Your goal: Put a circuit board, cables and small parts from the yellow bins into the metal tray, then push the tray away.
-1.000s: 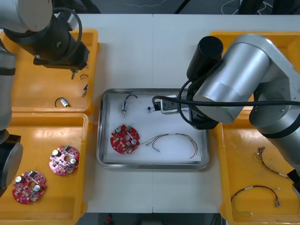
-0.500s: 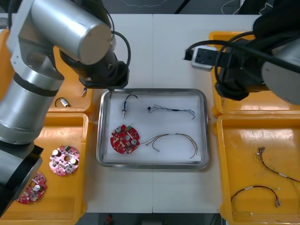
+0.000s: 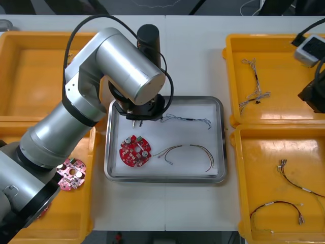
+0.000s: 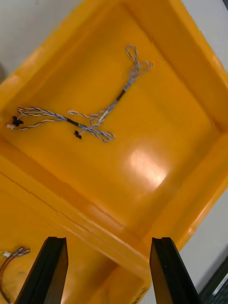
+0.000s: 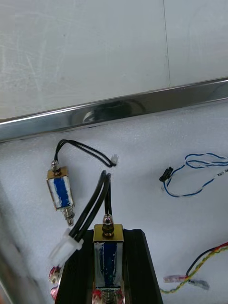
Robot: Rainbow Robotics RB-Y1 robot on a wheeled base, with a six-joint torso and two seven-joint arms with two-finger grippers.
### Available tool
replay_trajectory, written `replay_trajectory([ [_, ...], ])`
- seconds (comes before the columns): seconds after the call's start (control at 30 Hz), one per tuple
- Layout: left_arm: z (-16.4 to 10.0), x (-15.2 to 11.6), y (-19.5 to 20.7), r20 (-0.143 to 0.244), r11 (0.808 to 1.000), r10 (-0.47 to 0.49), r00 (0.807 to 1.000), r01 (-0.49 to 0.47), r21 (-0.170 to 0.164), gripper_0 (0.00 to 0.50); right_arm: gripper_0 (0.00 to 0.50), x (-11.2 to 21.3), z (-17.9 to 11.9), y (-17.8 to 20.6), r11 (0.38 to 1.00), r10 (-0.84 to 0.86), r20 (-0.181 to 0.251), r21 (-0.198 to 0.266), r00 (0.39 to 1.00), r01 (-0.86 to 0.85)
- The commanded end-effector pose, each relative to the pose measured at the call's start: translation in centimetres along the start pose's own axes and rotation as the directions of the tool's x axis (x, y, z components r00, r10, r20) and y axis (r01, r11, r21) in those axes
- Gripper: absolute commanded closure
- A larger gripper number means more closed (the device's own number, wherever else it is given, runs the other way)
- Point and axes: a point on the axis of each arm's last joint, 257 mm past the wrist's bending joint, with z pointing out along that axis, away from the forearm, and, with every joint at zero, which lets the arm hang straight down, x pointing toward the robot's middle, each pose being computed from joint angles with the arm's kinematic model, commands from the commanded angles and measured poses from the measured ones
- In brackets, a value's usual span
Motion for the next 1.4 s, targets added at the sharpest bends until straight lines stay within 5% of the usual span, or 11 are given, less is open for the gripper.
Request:
replay_trajectory([
  [0.03,1.7,0.3,-2.0,0.017,0.999,-0.045,0.999,0.045,0.005,0.497,0.0,3.9,-1.2,-2.4,0.988,0.152,-0.031,0.048,0.988,-0.15],
  [0.23,3.4,0.3,-2.3,0.046,0.999,-0.047,0.998,0.046,0.014,0.493,0.0,8.1,-0.8,-2.4,0.932,0.361,-0.092,0.073,0.928,-0.355],
  [0.3,3.7,0.4,-2.2,0.052,0.999,-0.047,0.998,0.046,0.015,0.45,0.0,9.1,-0.6,-2.1,0.912,0.41,-0.11,0.078,0.905,-0.403],
  [0.43,3.9,0.4,-1.9,0.056,0.999,-0.042,0.998,0.042,0.004,0.193,0.0,10.5,-0.1,-1.0,0.861,0.508,-0.133,0.072,0.851,-0.503],
  [0.47,4.0,0.5,-1.8,0.056,0.999,-0.041,0.998,0.041,-0.002,0.092,0.0,10.7,0.0,-0.6,0.847,0.531,-0.137,0.066,0.836,-0.527],
  [0.53,3.9,0.5,-1.7,0.055,0.999,-0.042,0.998,0.043,-0.005,0.0,0.0,11.1,0.1,-0.2,0.822,0.568,-0.141,0.06,0.811,-0.566],
  [0.73,2.5,0.1,-1.1,0.064,0.998,-0.055,0.996,0.056,-0.01,0.0,0.0,11.7,0.8,1.7,0.739,0.668,-0.164,0.038,0.726,-0.672],
  [0.97,-2.3,-0.1,0.8,0.055,0.996,-0.094,0.994,0.094,0.006,0.0,0.0,11.0,1.2,3.3,0.675,0.727,-0.178,0.008,0.663,-0.738],
  [1.07,-4.4,-0.2,2.4,0.055,0.994,-0.112,0.992,0.111,0.006,0.0,0.0,10.3,1.0,3.8,0.686,0.715,-0.173,-0.012,0.678,-0.727],
  [1.27,-8.5,-2.4,4.9,0.133,0.988,-0.142,0.981,0.132,0.083,0.0,0.0,7.2,0.1,5.3,0.765,0.628,-0.136,-0.071,0.766,-0.64],
  [1.4,-10.8,-3.4,7.4,0.17,0.984,-0.158,0.973,0.14,0.112,0.0,0.0,4.8,-0.6,7.2,0.818,0.537,-0.135,-0.16,0.833,-0.553],
])
